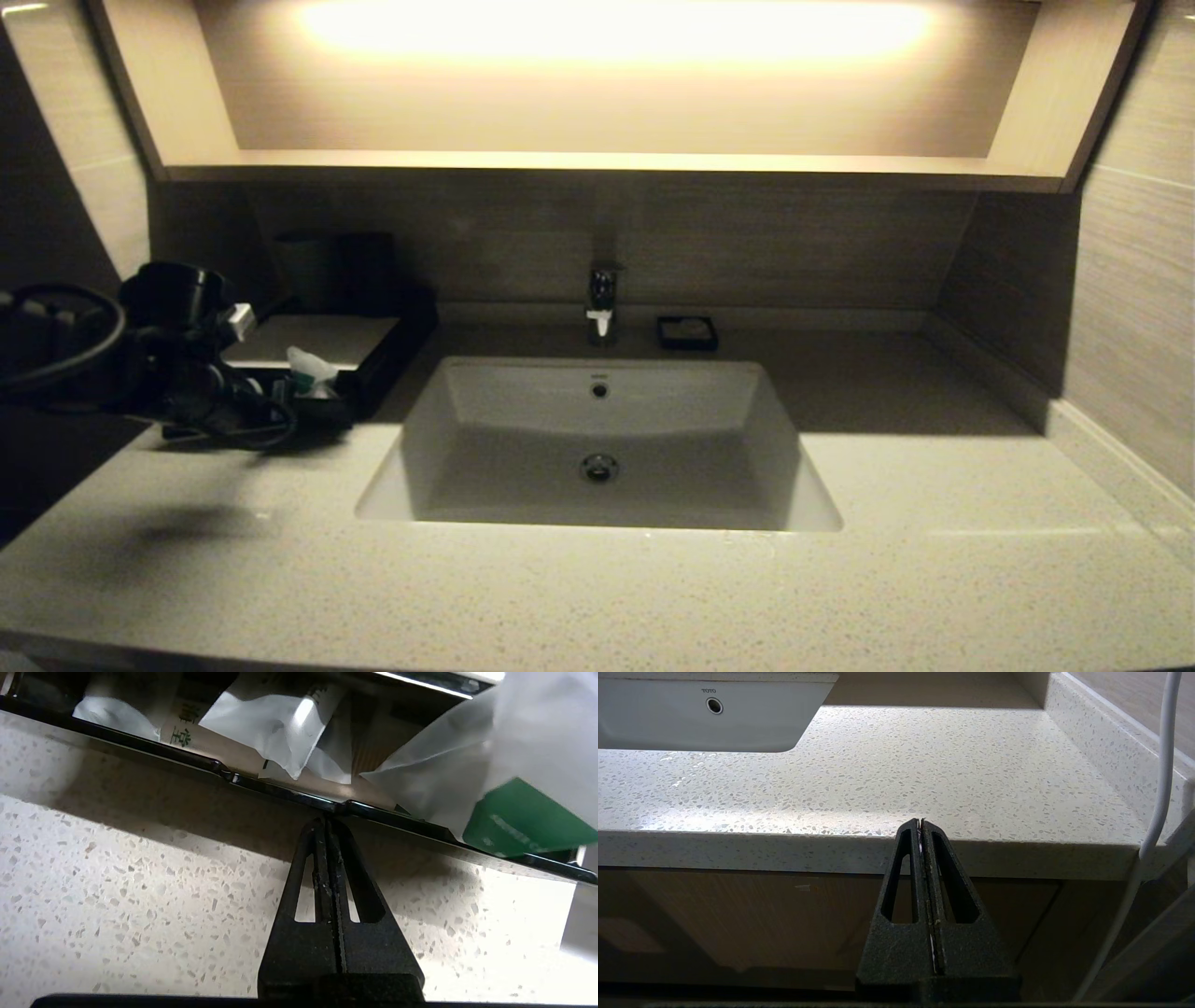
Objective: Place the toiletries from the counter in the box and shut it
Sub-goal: Close the drawer
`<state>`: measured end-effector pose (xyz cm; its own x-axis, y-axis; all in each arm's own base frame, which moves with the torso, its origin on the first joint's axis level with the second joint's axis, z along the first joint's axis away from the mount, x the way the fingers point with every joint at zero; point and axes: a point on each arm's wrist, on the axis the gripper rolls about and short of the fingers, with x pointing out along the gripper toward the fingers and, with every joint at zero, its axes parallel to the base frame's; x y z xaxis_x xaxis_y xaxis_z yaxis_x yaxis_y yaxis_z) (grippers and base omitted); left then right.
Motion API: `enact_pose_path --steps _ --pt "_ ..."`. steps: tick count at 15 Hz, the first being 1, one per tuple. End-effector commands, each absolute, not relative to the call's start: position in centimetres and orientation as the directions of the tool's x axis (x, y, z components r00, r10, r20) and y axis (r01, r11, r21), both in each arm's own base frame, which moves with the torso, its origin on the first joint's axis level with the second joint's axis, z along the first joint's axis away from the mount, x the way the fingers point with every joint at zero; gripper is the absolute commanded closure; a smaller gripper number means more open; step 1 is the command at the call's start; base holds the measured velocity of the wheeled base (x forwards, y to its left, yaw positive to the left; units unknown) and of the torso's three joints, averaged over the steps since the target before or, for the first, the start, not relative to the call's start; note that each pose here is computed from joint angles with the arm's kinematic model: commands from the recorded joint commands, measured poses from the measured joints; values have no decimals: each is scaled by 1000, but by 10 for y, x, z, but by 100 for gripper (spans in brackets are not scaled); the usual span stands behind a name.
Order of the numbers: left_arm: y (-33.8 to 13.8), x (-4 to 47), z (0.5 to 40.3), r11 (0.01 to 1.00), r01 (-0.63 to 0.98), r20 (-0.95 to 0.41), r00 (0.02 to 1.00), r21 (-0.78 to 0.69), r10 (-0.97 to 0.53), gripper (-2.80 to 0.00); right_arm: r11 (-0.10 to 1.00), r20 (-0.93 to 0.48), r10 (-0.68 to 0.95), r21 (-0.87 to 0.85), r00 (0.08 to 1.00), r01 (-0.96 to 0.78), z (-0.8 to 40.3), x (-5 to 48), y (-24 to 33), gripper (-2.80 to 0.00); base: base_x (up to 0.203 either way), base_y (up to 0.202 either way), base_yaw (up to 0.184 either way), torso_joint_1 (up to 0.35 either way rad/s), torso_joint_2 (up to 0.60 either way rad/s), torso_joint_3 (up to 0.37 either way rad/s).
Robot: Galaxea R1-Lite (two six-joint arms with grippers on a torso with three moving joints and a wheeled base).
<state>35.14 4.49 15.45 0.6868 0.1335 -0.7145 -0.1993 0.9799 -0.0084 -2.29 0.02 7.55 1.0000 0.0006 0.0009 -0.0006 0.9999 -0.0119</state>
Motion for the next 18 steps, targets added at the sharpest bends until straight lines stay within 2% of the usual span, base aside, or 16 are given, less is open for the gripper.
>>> enact_pose_path --steps 1,4,10,18 --pt "45 350 154 980 -201 -718 682 -7 135 0 1000 -2 2 -12 1000 -2 75 -23 0 0 0 0 0 0 0 0" --pt "43 337 162 979 -203 -711 690 -11 135 0 1000 -2 2 -12 1000 -2 75 -23 0 0 0 0 0 0 0 0" --pt "37 288 204 979 -203 -627 765 -17 147 0 1000 -1 2 -12 1000 -2 75 -23 0 0 0 0 0 0 0 0" --pt "40 292 200 979 -203 -631 762 -17 147 0 1000 -2 2 -12 1000 -2 75 -23 0 0 0 0 0 0 0 0"
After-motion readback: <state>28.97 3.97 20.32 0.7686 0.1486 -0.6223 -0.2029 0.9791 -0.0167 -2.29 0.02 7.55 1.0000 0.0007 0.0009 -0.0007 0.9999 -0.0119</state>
